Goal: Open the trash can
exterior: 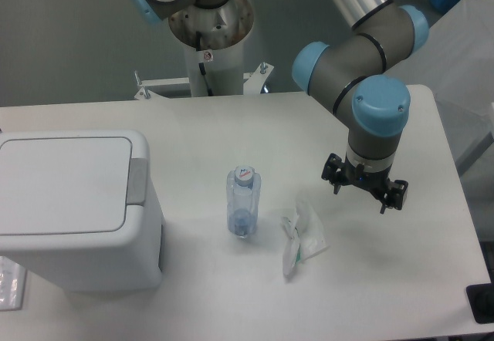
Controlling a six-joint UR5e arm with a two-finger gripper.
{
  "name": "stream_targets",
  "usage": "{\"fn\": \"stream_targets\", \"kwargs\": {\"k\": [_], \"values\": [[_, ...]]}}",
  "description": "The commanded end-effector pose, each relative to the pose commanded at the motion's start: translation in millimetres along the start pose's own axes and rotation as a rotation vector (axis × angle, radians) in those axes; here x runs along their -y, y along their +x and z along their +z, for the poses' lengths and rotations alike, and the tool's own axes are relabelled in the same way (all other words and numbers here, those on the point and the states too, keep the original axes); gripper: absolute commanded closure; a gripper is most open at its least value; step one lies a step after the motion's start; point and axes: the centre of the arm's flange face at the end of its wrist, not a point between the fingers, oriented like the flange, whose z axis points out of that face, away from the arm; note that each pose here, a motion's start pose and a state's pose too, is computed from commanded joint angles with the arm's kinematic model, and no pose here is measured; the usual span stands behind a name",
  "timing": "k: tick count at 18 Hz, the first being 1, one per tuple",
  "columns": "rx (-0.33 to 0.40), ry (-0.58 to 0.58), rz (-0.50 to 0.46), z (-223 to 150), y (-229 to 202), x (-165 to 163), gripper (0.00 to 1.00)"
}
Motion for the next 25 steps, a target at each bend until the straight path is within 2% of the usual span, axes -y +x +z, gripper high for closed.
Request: {"fn": "stream_targets", "kwargs": {"k": [6,10,17,18,19,20,22,25], "values": [[0.007,0.020,0.009,-7.8,3.6,7.2,0.00],[0.002,0.030,-0.020,-9.2,5.9,9.5,0.00],[0.003,0.278,-0.244,-89.4,9.1,19.2,0.00],[0.001,0.316,-0.312,-103.6,4.9,23.3,0.00],[-0.018,0.367,-0.425,-122.2,5.7,27.3,0.00],[-0.022,0.396,-0.467,-135.6,8.1,27.7,0.00],[-0.040,0.464,-0.466,-162.4,24.1,35.7,0.00],[-0.140,0.550,-0.405,-166.0,53.9,67.2,0.00]]}}
